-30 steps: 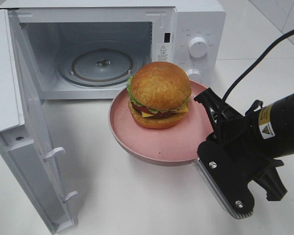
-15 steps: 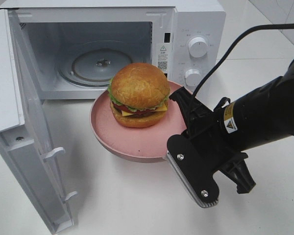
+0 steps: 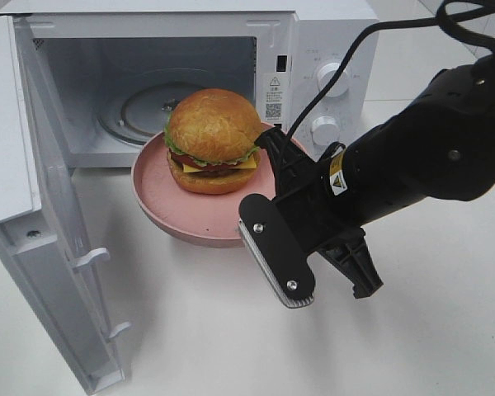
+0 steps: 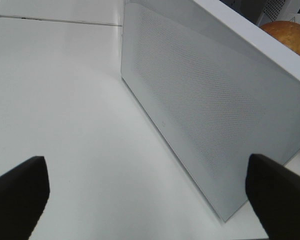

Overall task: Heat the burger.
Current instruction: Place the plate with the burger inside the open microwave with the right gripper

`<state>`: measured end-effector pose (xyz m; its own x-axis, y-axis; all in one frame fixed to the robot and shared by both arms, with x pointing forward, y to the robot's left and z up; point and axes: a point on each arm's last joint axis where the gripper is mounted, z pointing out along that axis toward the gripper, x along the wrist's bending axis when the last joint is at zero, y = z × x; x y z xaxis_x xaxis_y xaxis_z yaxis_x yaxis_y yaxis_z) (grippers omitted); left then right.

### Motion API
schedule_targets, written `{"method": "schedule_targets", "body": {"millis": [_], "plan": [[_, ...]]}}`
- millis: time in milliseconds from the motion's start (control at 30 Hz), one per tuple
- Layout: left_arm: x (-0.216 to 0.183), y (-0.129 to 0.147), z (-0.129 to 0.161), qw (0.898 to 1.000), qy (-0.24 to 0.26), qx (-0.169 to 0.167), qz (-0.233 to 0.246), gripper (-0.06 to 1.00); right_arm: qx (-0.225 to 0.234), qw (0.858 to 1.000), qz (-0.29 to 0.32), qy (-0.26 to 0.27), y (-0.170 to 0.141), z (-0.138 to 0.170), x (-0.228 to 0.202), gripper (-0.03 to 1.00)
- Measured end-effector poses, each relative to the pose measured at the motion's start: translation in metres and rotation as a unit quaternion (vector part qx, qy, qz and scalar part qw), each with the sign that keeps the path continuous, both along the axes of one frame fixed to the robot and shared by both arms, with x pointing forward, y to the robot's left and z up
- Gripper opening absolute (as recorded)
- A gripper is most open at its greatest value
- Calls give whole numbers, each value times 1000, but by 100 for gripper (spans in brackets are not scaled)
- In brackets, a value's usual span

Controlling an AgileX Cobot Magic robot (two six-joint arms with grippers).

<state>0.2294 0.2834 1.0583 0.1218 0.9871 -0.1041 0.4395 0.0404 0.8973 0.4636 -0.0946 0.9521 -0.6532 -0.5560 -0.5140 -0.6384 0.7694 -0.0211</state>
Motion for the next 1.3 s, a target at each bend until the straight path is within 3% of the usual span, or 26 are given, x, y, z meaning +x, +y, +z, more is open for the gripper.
{"method": "schedule_targets", "body": {"millis": [967, 1300], "plan": [[0, 0, 0, 1000, 0, 0, 0, 99, 6, 1000, -3, -3, 34, -9, 36, 4], [0, 0, 0, 1000, 0, 0, 0, 99, 23, 999, -32, 3, 53, -12, 57, 4]]}}
